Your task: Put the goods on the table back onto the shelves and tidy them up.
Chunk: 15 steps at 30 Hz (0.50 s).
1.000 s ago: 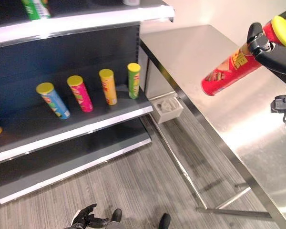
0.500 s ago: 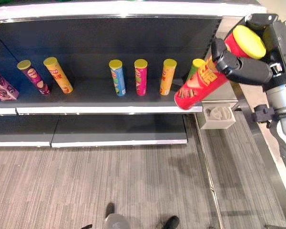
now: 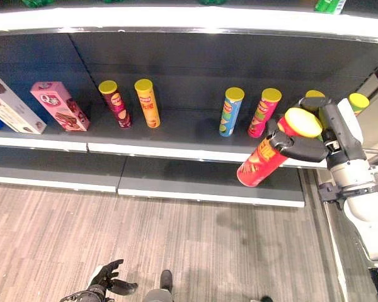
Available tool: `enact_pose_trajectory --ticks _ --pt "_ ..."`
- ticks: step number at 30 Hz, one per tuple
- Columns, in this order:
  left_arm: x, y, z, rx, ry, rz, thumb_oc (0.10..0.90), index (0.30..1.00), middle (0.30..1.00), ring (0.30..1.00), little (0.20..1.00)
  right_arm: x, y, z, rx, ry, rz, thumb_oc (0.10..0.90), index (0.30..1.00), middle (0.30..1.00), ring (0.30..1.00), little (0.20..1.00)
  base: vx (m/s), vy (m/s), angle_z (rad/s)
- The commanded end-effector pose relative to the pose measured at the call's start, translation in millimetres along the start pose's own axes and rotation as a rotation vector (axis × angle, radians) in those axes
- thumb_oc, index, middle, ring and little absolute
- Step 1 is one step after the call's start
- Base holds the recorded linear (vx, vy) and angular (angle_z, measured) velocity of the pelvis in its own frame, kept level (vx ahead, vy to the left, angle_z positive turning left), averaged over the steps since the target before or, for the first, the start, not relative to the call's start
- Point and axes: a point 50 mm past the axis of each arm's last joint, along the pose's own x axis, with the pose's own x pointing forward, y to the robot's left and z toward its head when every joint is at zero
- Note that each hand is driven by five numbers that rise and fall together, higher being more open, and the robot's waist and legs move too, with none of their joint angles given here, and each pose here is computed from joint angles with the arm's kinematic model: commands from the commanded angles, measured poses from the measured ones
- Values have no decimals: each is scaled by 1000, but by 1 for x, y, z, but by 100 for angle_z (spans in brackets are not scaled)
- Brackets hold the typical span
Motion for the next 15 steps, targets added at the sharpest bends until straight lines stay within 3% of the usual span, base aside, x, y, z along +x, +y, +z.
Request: enact_pose_trajectory --ticks 1,9,15 --pt "-7 12 -15 39 24 28 800 900 900 900 900 25 -34 70 -98 -361 -123 400 300 300 300 300 -57 81 -2" --pt "-7 -7 -12 -30 2 -7 800 900 900 900 900 37 -7 70 -104 -370 -43 400 300 300 300 300 34 -28 0" --pt "-7 -19 -7 -67 -18 -18 800 900 900 900 900 45 2 70 -176 -364 -35 400 300 300 300 300 21 39 51"
